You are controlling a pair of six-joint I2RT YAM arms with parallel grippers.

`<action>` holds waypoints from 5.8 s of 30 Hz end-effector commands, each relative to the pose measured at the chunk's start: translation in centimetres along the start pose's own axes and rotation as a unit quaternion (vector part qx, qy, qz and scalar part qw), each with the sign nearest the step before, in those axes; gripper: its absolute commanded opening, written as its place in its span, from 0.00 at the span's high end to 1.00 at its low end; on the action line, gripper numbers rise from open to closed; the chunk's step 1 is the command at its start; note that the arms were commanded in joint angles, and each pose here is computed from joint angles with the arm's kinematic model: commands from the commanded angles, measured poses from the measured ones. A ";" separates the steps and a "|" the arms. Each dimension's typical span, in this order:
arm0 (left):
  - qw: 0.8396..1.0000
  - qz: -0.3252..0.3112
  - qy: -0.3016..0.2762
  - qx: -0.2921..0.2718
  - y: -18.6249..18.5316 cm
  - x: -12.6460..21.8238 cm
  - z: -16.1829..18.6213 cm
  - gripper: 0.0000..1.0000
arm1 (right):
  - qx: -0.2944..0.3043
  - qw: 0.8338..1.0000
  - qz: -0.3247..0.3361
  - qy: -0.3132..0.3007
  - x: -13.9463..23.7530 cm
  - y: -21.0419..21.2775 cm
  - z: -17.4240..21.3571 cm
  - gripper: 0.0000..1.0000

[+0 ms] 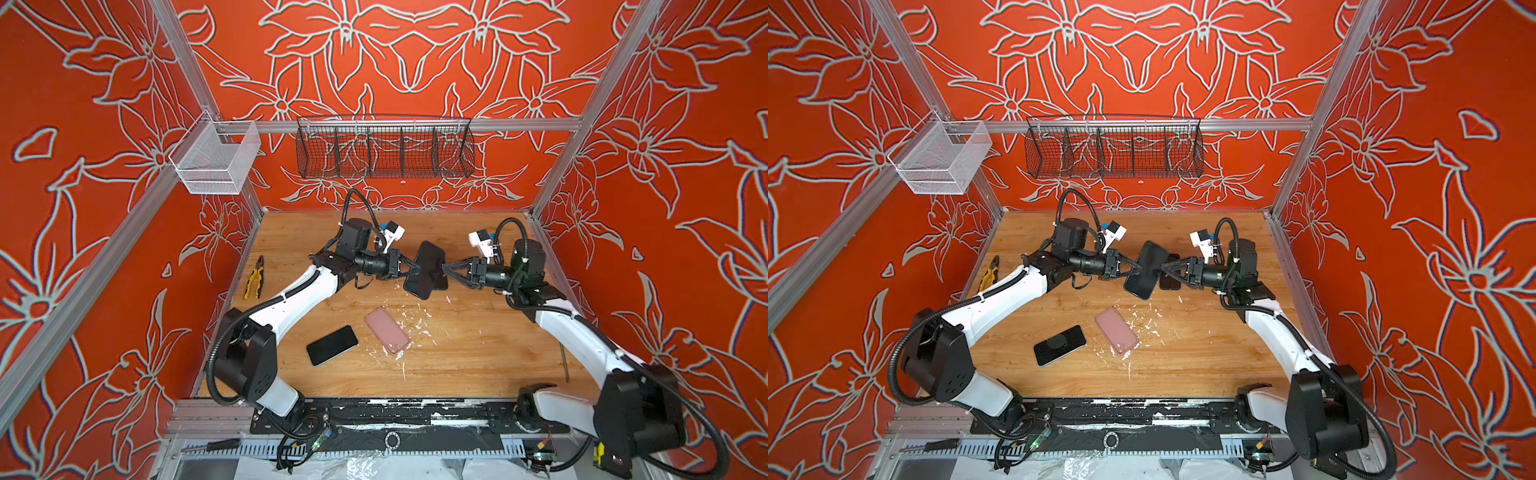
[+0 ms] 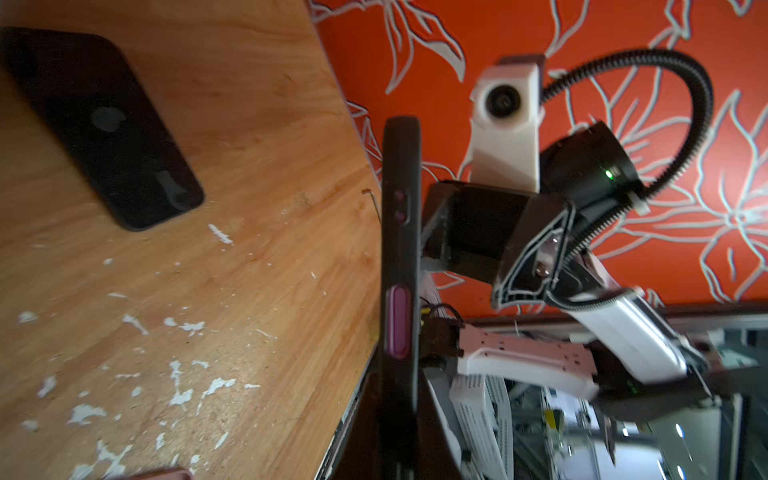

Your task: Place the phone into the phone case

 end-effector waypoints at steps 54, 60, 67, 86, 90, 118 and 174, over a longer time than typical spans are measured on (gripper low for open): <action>0.969 -0.190 -0.125 0.098 18.3 -7.1 -7.0 0.77 | -0.029 0.972 0.231 -0.023 2.4 -2.9 2.4 0.43; 0.962 -0.215 -0.141 0.094 18.7 -6.4 -7.4 0.71 | -0.033 0.974 0.223 -0.025 2.3 -2.9 2.3 0.43; 0.944 -0.266 -0.181 0.070 17.6 -4.2 -7.7 0.46 | -0.033 0.976 0.216 -0.020 2.3 -2.8 2.6 0.43; 0.778 -0.555 -0.225 0.191 6.2 14.5 7.2 0.02 | 0.101 0.975 0.132 0.148 -10.2 1.6 5.9 0.37; 0.752 -0.570 -0.209 0.258 7.2 16.2 10.9 0.02 | 0.119 0.965 0.116 0.202 -15.8 2.2 7.6 0.34; 0.761 -0.391 -0.229 0.465 18.3 16.4 15.8 0.02 | 0.104 0.919 0.164 0.343 -29.5 -1.1 17.0 0.24; 0.890 -0.190 -0.253 0.329 13.9 15.9 15.0 0.51 | 0.043 0.928 0.092 0.359 -30.0 -3.1 18.6 0.27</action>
Point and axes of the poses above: each gripper's point midway between its finger pads, its own x axis back along the fingers, its own y axis along the line the jaws close on, z = x × y, the point moved 10 cm from there along x, back along the fingers, and after that the axes turned 9 degrees about x, right-handed, at the moved point
